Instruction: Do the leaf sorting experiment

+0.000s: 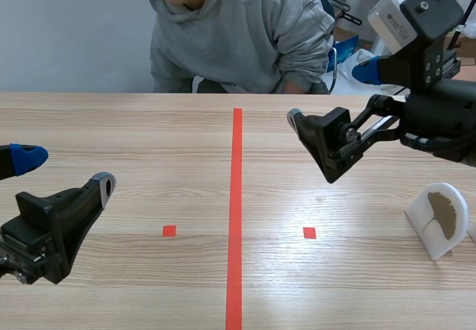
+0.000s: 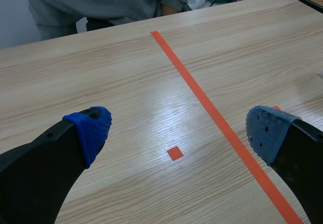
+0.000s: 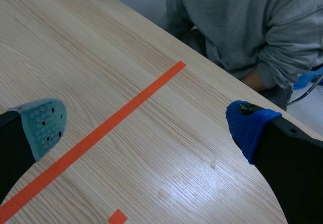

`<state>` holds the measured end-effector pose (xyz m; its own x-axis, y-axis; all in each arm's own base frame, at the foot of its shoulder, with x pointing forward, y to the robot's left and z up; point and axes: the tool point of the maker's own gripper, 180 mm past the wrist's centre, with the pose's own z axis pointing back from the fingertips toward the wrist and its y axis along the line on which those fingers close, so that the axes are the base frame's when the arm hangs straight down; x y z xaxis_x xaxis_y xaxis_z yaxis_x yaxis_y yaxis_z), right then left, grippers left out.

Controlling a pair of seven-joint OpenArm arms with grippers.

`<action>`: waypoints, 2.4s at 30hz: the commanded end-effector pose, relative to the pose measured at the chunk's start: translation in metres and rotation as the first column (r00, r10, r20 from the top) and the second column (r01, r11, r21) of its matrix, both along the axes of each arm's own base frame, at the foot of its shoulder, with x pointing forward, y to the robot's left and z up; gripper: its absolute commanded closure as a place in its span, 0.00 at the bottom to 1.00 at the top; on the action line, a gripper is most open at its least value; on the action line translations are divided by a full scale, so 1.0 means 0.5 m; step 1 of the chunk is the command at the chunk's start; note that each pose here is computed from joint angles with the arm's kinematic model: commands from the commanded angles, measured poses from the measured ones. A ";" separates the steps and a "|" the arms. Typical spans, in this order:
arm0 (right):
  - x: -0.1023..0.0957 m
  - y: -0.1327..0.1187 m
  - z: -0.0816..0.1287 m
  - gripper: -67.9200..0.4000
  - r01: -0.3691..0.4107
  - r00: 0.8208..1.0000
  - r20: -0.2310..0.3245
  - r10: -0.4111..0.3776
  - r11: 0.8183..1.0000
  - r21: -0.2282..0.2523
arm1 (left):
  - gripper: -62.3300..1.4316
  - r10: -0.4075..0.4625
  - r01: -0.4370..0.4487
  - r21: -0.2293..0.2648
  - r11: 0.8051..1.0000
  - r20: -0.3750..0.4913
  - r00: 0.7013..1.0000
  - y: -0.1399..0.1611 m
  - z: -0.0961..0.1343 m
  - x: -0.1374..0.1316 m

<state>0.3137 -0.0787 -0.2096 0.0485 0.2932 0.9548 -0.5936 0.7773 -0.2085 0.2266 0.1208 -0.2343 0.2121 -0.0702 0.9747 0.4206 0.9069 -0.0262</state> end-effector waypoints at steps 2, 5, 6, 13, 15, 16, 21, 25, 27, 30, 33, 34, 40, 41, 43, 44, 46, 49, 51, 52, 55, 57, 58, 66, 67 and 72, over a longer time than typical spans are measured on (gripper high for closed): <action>0.006 -0.006 0.016 0.02 0.005 1.000 0.023 -0.006 1.000 0.014 | 0.08 0.000 0.001 -0.020 1.000 0.026 1.000 -0.006 0.016 0.003; 0.006 -0.006 0.015 0.02 0.005 1.000 0.023 -0.006 1.000 0.014 | 0.08 0.000 0.001 -0.020 1.000 0.027 1.000 -0.006 0.017 0.003; 0.005 -0.005 0.015 0.02 0.002 1.000 0.023 -0.002 1.000 0.014 | 0.08 0.000 0.001 -0.020 1.000 0.027 1.000 -0.006 0.017 0.003; 0.005 -0.004 0.018 0.02 0.000 1.000 0.029 -0.001 1.000 0.018 | 0.08 0.000 0.001 -0.021 1.000 0.031 1.000 -0.006 0.018 0.004; 0.005 -0.004 0.018 0.02 0.000 1.000 0.029 -0.001 1.000 0.018 | 0.08 0.000 0.001 -0.023 1.000 0.034 0.999 -0.006 0.019 0.004; 0.005 -0.004 0.018 0.02 0.000 1.000 0.028 -0.001 1.000 0.018 | 0.08 0.000 0.001 -0.023 1.000 0.034 0.999 -0.006 0.019 0.004; 0.005 -0.004 0.018 0.02 0.000 1.000 0.029 -0.001 1.000 0.018 | 0.08 0.000 0.001 -0.023 1.000 0.034 0.999 -0.006 0.019 0.004; 0.005 -0.004 0.018 0.02 0.000 1.000 0.029 -0.001 1.000 0.018 | 0.08 0.000 0.001 -0.022 1.000 0.033 0.999 -0.006 0.019 0.004; 0.005 -0.004 0.018 0.02 0.000 1.000 0.028 -0.001 1.000 0.018 | 0.08 0.000 0.001 -0.022 1.000 0.033 0.999 -0.006 0.019 0.004; 0.005 -0.004 0.018 0.02 0.000 1.000 0.028 -0.001 1.000 0.018 | 0.08 0.000 0.001 -0.022 1.000 0.033 0.999 -0.006 0.019 0.004; 0.005 -0.004 0.018 0.02 0.000 1.000 0.028 -0.001 1.000 0.018 | 0.08 0.000 0.001 -0.022 1.000 0.033 0.999 -0.006 0.019 0.004; 0.005 -0.004 0.018 0.02 0.000 1.000 0.028 -0.001 1.000 0.018 | 0.08 0.000 0.001 -0.022 1.000 0.033 0.999 -0.006 0.019 0.004; 0.005 -0.004 0.018 0.02 0.000 1.000 0.028 -0.001 1.000 0.018 | 0.08 0.000 0.001 -0.022 1.000 0.033 0.999 -0.006 0.019 0.004; 0.005 -0.004 0.018 0.02 0.000 1.000 0.028 -0.001 1.000 0.018 | 0.08 0.000 0.001 -0.022 1.000 0.033 0.999 -0.006 0.019 0.004; 0.005 -0.004 0.018 0.02 0.001 1.000 0.028 -0.001 1.000 0.018 | 0.08 0.000 0.001 -0.022 1.000 0.033 0.999 -0.006 0.019 0.004; 0.005 -0.004 0.018 0.02 0.001 1.000 0.028 -0.001 1.000 0.018 | 0.08 0.000 0.001 -0.022 1.000 0.033 0.999 -0.006 0.019 0.004; 0.005 -0.004 0.018 0.02 0.001 1.000 0.028 -0.001 1.000 0.018 | 0.08 0.000 0.001 -0.022 1.000 0.033 0.999 -0.006 0.019 0.004; 0.005 -0.004 0.018 0.02 0.001 1.000 0.028 -0.001 1.000 0.018 | 0.08 0.000 0.001 -0.022 1.000 0.033 0.999 -0.006 0.019 0.004; 0.005 -0.004 0.018 0.02 0.001 1.000 0.028 -0.001 1.000 0.018 | 0.08 0.000 0.001 -0.022 1.000 0.033 0.999 -0.006 0.019 0.004; 0.005 -0.004 0.018 0.02 0.001 1.000 0.028 -0.001 1.000 0.018 | 0.08 0.000 0.001 -0.022 1.000 0.033 0.999 -0.006 0.019 0.004; 0.005 -0.004 0.018 0.02 0.001 1.000 0.028 -0.001 1.000 0.018 | 0.08 0.000 0.001 -0.022 1.000 0.033 0.999 -0.006 0.019 0.004; 0.005 -0.004 0.018 0.02 0.001 1.000 0.028 -0.001 1.000 0.018 | 0.08 0.000 0.001 -0.022 1.000 0.033 0.999 -0.006 0.019 0.004; 0.005 -0.004 0.018 0.02 0.001 1.000 0.028 -0.001 1.000 0.018 | 0.08 0.000 0.001 -0.022 1.000 0.033 0.999 -0.006 0.019 0.004; 0.005 -0.004 0.018 0.02 0.001 1.000 0.028 -0.001 1.000 0.018 | 0.08 0.000 0.001 -0.022 1.000 0.033 0.999 -0.006 0.019 0.004; 0.005 -0.004 0.018 0.02 0.001 1.000 0.028 -0.001 1.000 0.018 | 0.08 0.000 0.001 -0.022 1.000 0.033 0.999 -0.006 0.019 0.004; 0.005 -0.004 0.018 0.02 0.001 1.000 0.028 -0.001 1.000 0.018 | 0.08 0.000 0.001 -0.022 1.000 0.033 0.999 -0.006 0.019 0.004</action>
